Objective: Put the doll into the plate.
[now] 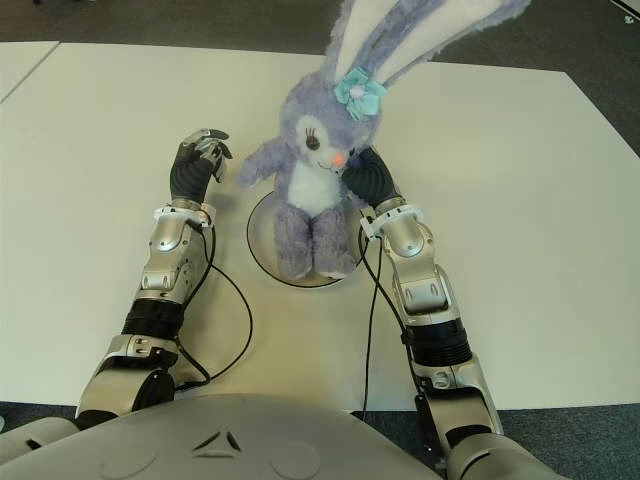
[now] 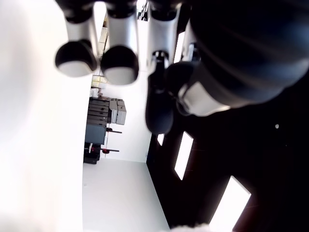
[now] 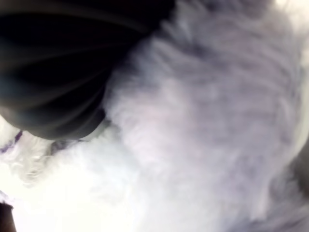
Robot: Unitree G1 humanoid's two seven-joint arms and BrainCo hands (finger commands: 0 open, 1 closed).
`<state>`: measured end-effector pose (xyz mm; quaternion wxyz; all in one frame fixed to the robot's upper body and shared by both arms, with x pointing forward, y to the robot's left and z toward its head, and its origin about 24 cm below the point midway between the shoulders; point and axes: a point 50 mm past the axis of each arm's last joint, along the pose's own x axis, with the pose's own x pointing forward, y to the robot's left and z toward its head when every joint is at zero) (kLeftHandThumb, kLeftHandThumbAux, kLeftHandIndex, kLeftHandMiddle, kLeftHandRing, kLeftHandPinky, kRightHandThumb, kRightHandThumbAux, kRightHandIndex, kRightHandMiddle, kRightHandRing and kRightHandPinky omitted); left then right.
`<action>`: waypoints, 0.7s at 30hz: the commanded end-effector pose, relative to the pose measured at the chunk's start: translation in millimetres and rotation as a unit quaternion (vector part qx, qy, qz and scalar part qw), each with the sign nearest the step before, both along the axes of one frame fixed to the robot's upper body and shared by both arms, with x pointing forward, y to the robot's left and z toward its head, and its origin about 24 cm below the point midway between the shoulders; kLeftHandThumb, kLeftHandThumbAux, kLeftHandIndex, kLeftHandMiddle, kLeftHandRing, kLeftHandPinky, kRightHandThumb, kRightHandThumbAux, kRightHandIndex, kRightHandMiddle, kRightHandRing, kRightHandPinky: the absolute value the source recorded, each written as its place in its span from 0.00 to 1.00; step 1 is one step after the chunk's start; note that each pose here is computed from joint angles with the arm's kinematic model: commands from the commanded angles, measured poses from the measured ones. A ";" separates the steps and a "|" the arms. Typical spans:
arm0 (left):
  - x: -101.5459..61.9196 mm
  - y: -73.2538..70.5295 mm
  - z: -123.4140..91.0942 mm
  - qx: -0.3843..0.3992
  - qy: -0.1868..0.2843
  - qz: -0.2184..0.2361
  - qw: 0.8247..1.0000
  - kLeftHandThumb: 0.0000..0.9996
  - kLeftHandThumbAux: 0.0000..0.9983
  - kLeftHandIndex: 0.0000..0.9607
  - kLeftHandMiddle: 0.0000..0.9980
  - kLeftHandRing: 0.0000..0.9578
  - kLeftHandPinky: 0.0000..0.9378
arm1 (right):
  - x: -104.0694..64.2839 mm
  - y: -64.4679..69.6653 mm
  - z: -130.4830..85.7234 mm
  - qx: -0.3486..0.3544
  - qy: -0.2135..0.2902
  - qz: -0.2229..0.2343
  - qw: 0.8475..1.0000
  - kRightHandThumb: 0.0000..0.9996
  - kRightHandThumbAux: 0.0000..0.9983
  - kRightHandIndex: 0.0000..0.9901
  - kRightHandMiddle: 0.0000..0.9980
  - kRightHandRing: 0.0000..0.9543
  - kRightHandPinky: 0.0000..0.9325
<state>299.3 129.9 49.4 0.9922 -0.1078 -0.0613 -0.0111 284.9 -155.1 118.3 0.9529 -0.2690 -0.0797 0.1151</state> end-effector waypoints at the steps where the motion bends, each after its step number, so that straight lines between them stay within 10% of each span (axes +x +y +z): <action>1: -26.4 -2.7 -44.3 -0.023 0.089 0.012 0.996 0.71 0.71 0.46 0.89 0.93 0.92 | -4.1 -0.6 -10.7 -0.025 0.022 0.010 0.999 0.65 0.46 0.13 0.14 0.19 0.26; 21: -26.5 -6.0 -45.5 -0.025 0.093 0.013 0.995 0.71 0.71 0.46 0.89 0.93 0.92 | -5.3 -5.6 2.3 -0.086 0.025 0.049 0.995 0.47 0.29 0.00 0.00 0.00 0.00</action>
